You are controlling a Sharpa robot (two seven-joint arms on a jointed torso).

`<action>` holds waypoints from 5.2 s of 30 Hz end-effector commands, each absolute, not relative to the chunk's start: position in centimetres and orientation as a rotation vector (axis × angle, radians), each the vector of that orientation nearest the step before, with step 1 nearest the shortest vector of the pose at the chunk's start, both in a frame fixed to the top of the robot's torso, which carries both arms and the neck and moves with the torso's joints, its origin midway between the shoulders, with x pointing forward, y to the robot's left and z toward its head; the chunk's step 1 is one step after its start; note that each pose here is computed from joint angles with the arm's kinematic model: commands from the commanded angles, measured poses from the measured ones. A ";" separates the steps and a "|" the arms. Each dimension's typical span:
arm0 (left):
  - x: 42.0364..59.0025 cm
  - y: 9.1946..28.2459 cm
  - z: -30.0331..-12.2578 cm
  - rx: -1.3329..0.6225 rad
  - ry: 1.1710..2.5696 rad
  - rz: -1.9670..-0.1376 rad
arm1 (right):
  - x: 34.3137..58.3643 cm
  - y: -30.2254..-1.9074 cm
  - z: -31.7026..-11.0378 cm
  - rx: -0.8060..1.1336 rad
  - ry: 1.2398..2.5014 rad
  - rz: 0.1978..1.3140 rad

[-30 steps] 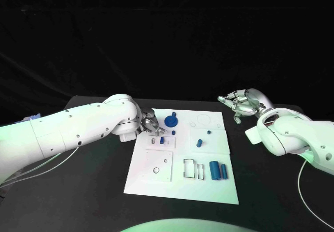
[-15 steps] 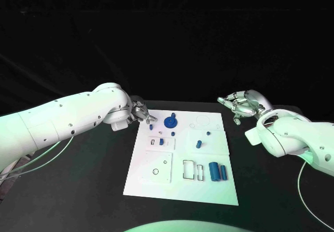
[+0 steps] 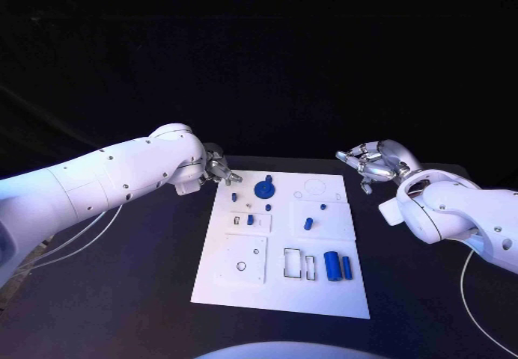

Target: Assemble the parts on the task board

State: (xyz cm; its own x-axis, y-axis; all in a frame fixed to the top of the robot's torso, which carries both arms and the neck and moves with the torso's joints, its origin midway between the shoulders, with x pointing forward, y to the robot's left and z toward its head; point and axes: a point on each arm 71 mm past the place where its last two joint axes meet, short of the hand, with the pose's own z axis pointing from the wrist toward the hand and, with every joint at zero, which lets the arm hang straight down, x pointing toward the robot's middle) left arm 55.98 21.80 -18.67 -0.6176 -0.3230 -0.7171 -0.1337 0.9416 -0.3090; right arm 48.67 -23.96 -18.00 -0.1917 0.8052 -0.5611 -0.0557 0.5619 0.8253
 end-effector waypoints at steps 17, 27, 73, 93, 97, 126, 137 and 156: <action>56.8 20.9 -20.2 -0.231 2.335 -0.233 | 48.7 -23.5 -18.2 0.642 1.594 0.898; 56.7 20.9 -20.6 -0.222 2.370 -0.211 | 48.7 -23.4 -18.2 0.641 1.597 0.903; 56.9 20.7 -21.5 -0.297 2.382 -0.279 | 48.7 -23.3 -18.3 0.640 1.602 0.905; 55.4 21.6 -20.9 -0.379 2.354 -0.416 | 48.7 -23.5 -18.4 0.643 1.606 0.900; 54.3 21.9 -20.5 -0.378 2.347 -0.439 | 48.6 -23.6 -18.4 0.645 1.605 0.898; 50.2 20.9 -22.6 -0.231 2.335 -0.415 | 48.6 -23.9 -18.6 0.649 1.605 0.893; 50.1 20.3 -22.8 -0.198 2.340 -0.389 | 48.5 -23.9 -18.7 0.650 1.606 0.892; 50.0 20.0 -23.0 -0.147 2.368 -0.352 | 48.5 -23.9 -18.8 0.652 1.607 0.890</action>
